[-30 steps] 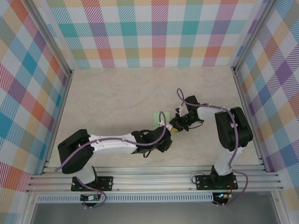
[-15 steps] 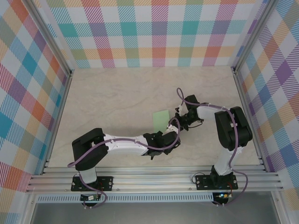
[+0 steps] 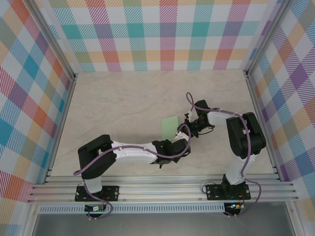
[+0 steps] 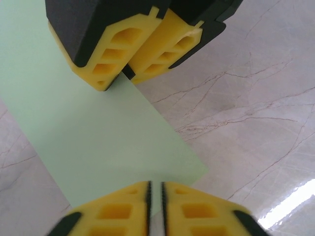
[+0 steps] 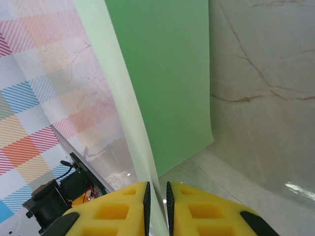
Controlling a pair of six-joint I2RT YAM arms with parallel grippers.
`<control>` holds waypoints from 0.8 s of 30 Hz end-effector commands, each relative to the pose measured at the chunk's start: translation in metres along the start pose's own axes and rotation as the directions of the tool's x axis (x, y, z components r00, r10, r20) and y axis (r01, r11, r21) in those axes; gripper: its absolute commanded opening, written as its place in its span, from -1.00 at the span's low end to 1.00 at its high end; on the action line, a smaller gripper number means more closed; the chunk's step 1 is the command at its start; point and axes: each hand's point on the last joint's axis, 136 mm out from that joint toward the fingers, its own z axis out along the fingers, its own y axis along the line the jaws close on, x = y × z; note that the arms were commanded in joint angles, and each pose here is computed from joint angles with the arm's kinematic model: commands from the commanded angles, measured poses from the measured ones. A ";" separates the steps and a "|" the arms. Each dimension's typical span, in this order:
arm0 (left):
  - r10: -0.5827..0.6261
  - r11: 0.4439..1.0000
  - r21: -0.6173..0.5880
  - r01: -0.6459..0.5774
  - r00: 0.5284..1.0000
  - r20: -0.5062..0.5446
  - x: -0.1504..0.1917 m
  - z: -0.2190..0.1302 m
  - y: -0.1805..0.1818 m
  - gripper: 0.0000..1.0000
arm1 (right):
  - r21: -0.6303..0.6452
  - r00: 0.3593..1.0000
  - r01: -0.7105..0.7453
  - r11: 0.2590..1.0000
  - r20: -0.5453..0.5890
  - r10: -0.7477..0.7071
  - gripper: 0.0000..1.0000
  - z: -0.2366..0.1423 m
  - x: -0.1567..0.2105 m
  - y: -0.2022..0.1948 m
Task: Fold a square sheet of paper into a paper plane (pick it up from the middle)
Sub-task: Third fold the triangle at the center of the table.
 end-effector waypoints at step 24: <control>0.042 0.998 -0.056 -0.041 0.999 0.020 -0.008 0.005 0.001 0.14 | -0.053 1.000 0.008 0.999 -0.010 -0.009 -0.72 -0.005 0.001 0.013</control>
